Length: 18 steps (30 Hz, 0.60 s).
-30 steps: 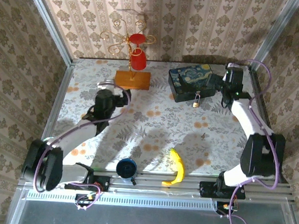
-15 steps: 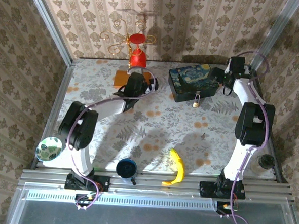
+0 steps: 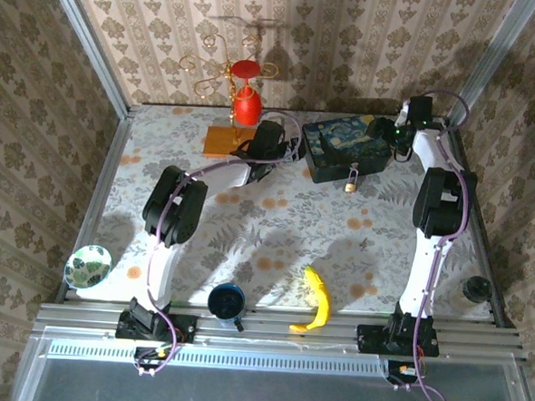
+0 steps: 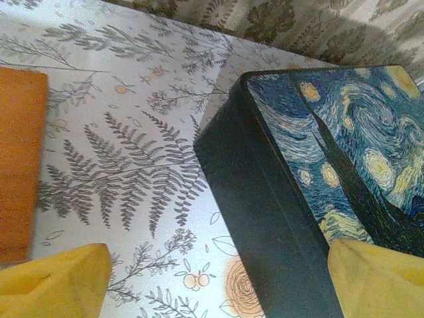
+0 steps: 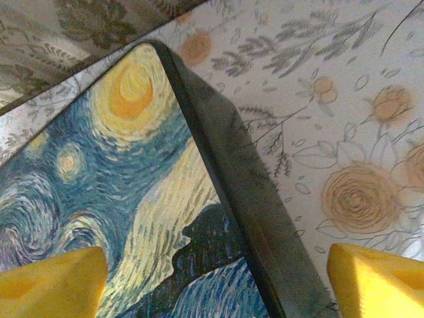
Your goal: Unlock the padlock with the key
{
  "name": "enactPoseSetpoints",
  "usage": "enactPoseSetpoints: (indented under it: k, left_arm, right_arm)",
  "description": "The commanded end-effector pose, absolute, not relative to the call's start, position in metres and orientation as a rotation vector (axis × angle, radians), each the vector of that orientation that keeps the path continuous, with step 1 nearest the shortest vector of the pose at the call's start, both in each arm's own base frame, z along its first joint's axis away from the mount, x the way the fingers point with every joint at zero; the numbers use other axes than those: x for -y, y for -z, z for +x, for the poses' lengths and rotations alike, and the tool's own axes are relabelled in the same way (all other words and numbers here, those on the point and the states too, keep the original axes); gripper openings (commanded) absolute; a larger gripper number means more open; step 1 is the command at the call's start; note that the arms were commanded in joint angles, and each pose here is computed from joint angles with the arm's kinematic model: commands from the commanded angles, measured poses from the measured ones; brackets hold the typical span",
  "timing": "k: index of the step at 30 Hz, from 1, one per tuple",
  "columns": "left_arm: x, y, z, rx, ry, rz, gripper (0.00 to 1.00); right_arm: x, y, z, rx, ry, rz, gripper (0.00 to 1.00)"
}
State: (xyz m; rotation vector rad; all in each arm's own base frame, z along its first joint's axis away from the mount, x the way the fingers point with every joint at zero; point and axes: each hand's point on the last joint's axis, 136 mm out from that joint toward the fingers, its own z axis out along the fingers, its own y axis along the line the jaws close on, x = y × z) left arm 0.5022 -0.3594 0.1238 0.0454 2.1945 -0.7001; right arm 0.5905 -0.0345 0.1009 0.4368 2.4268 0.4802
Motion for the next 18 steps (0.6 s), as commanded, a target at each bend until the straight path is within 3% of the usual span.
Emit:
enactPoseSetpoints:
  k: [1,4,18]
  left_arm:
    - [0.377,-0.115,0.498,-2.250,0.750,0.105,0.86]
    - [0.388,-0.103,0.498,-2.282,0.761,0.138,0.85]
    - [0.407,-0.081,0.479,-2.338,0.778,0.241,0.60]
  right_arm:
    - [0.017,-0.101,0.587,-2.448,-0.588,0.414,0.83]
    - [0.007,-0.098,0.582,-2.451,-0.605,0.396,0.79]
    - [-0.027,-0.086,0.554,-2.510,-0.626,0.323,0.72]
